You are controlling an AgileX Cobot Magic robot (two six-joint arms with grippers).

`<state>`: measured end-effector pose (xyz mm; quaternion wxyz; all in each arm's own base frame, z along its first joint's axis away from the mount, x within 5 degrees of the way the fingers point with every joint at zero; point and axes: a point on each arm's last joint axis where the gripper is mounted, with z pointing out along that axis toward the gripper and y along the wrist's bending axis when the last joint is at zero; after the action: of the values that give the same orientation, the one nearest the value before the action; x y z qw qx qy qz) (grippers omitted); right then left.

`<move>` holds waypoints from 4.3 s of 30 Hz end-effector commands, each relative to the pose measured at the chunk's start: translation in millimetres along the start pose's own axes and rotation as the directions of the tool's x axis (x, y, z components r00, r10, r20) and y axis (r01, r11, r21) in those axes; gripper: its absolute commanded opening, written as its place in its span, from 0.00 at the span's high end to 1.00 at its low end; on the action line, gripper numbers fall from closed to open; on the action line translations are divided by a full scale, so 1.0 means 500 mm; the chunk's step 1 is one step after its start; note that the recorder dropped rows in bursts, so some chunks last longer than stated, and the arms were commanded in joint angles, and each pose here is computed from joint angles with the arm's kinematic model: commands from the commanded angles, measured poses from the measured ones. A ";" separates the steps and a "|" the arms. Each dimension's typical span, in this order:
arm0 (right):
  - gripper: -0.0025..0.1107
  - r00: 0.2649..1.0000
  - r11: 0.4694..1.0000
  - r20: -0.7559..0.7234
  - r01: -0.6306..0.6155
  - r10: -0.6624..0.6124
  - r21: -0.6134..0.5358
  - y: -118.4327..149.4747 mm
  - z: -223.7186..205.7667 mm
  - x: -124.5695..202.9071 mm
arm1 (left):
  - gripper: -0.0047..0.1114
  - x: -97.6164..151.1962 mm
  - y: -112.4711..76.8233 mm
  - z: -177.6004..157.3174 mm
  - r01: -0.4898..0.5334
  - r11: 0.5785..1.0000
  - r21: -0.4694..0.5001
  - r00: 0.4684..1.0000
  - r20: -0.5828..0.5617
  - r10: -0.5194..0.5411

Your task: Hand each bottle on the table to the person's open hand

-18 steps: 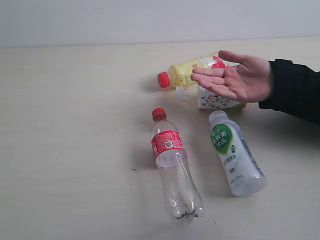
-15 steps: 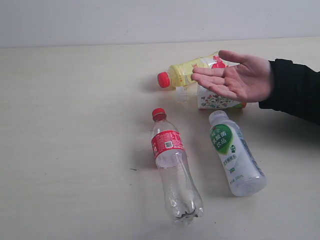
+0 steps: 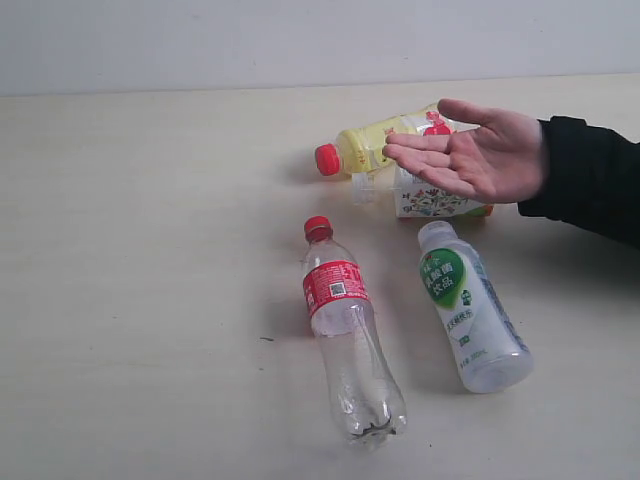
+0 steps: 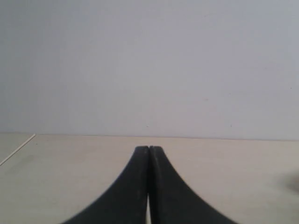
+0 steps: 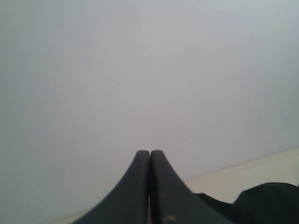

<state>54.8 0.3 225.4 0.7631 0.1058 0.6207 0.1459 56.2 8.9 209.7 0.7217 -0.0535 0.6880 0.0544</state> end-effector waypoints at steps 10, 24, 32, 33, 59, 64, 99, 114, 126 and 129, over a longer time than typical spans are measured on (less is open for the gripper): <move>0.98 0.995 0.996 -0.048 -0.091 0.090 -0.009 0.051 0.040 -0.121 | 0.96 -0.001 0.000 -0.001 -0.010 1.000 -0.003 1.000 0.009 0.010; 0.98 0.351 0.966 -0.900 0.081 -0.258 -0.246 0.123 0.275 -0.128 | 0.96 -0.001 0.000 -0.001 -0.010 1.000 -0.003 1.000 0.009 0.010; 0.98 -0.005 0.951 -0.954 0.073 -0.301 -0.300 0.119 0.327 -0.016 | 0.96 -0.001 0.000 -0.001 -0.010 1.000 -0.003 1.000 0.009 0.010; 0.98 -0.031 0.945 -0.950 0.094 -0.310 -0.312 0.126 0.330 -0.001 | 0.96 -0.001 0.000 -0.001 -0.010 1.000 -0.003 1.000 0.009 0.010; 0.68 -0.227 0.883 -0.905 0.230 -0.361 -0.410 0.215 0.370 0.214 | 0.96 -0.001 0.000 -0.001 -0.010 1.000 -0.003 1.000 0.009 0.010; 0.38 -0.250 0.892 -0.913 0.239 -0.324 -0.382 0.210 0.371 0.236 | 0.96 -0.001 0.000 -0.001 -0.010 1.000 -0.003 1.000 0.009 0.010; 0.98 -0.267 0.900 -0.938 0.312 -0.223 -0.303 0.184 0.384 0.329 | 0.96 -0.001 0.000 -0.001 -0.010 1.000 -0.003 1.000 0.009 0.010; 0.98 -0.191 0.917 -0.956 0.291 -0.223 -0.272 0.216 0.340 0.117 | 0.96 -0.001 0.000 -0.001 -0.010 1.000 -0.003 1.000 0.009 0.010; 0.98 0.001 0.933 -0.970 0.275 -0.241 -0.232 0.294 0.439 -0.010 | 0.96 -0.001 0.000 -0.001 -0.010 1.000 -0.003 1.000 0.009 0.010; 0.98 -0.017 0.938 -0.973 0.263 -0.230 -0.227 0.294 0.473 0.011 | 0.96 -0.001 0.000 -0.001 -0.010 1.000 -0.003 1.000 0.009 0.010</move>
<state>258.1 142.0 325.0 0.1388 -0.1292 0.9813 0.0324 56.2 8.9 209.7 0.7217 -0.0535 0.6880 0.0544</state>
